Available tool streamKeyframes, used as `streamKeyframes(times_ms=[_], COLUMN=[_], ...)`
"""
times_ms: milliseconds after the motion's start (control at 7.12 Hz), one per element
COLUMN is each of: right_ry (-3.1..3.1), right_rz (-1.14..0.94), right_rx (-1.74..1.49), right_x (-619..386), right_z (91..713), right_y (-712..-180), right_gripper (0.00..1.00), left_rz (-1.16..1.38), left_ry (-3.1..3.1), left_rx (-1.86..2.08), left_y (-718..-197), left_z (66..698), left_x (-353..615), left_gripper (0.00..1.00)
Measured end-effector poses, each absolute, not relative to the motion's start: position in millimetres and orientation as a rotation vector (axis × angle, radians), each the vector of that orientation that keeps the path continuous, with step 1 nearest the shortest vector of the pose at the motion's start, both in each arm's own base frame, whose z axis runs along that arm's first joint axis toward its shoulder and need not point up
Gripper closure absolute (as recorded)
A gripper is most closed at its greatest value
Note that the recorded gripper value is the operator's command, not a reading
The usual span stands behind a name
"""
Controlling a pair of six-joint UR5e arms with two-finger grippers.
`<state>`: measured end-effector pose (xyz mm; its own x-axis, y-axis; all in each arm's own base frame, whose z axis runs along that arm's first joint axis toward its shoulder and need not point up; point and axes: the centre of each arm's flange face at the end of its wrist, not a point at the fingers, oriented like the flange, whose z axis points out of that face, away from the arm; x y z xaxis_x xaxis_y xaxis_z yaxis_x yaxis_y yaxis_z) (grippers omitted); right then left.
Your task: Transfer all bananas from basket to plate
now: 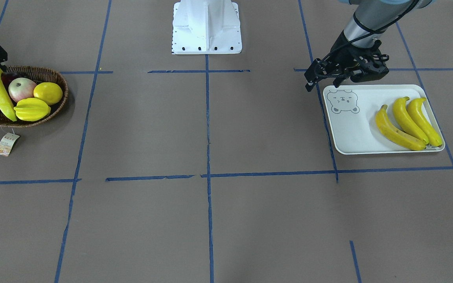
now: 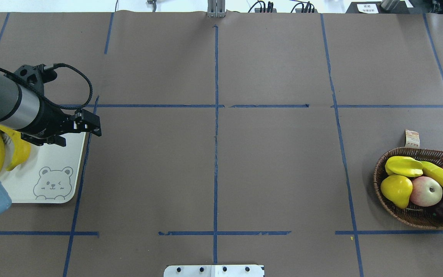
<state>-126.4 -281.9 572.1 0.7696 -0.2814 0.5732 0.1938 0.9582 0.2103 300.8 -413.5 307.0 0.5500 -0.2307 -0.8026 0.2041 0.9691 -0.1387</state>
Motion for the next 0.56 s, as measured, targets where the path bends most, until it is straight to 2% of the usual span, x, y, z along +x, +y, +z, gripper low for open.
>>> streamKeyframes(times_ms=[562], right_ry=[-0.623], right_rz=[-0.297], right_rx=[0.147], right_x=[-128], right_z=[587], right_y=[-277], right_gripper=[0.08], left_rz=[-0.254], left_ry=[0.953], left_rx=[-0.033], left_y=[-412], left_z=[307], left_x=[303], left_gripper=[0.0])
